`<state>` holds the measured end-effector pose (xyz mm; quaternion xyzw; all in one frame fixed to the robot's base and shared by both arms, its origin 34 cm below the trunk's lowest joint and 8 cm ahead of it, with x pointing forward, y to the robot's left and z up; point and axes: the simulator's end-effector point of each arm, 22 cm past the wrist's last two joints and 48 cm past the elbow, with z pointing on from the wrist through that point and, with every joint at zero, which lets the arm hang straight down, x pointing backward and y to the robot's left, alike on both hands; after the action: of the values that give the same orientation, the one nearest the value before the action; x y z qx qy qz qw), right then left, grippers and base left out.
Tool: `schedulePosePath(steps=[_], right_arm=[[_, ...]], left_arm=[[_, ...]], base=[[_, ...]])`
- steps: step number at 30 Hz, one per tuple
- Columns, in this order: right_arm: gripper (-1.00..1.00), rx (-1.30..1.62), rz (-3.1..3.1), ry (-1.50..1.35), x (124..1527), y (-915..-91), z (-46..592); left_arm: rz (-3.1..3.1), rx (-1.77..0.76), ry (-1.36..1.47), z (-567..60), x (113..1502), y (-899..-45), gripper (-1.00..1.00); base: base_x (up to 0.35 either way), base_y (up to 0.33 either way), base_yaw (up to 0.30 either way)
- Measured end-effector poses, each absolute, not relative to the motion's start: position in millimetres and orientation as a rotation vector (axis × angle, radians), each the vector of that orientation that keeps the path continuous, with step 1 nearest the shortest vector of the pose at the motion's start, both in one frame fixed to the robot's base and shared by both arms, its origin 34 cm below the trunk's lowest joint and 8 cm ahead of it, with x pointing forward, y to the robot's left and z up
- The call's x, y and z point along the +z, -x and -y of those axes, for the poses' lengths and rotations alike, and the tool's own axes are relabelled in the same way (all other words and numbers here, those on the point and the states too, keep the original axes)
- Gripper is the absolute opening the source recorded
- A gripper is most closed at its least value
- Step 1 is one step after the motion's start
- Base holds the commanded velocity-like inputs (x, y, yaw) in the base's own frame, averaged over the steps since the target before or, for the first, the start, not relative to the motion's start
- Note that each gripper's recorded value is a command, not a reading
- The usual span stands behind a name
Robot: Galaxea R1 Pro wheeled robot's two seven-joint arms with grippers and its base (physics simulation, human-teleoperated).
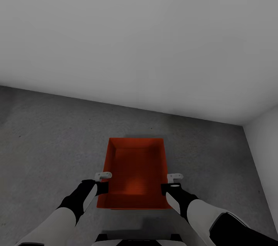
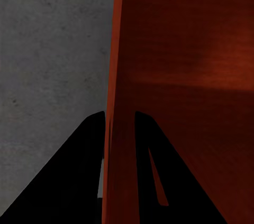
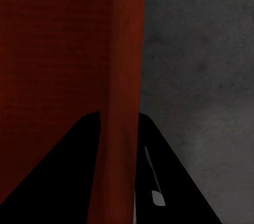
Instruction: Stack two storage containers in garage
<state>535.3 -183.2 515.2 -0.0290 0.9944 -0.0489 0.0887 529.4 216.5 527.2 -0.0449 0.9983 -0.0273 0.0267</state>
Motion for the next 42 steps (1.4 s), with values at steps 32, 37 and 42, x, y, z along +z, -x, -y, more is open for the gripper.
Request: schedulePosePath(steps=[32, 37, 42], right_arm=[[-1.0, -0.146, -2.958, 0.086, 496.4, -538.8, 183.3], [-1.0, -0.146, -2.959, 0.087, 490.1, -539.7, 183.3], [-1.0, -0.146, -2.959, 0.087, 483.7, -540.5, 183.3]], left_arm=[[-3.083, -0.085, 0.138, -216.4, 508.4, -533.1, -1.0], [-3.084, -0.085, 0.14, -216.4, 502.0, -533.7, -1.0], [-3.084, -0.085, 0.139, -216.4, 495.6, -534.5, -1.0]], base=[[0.0, 0.0, 0.0], [0.0, 0.0, 0.0], [0.0, 0.0, 0.0]])
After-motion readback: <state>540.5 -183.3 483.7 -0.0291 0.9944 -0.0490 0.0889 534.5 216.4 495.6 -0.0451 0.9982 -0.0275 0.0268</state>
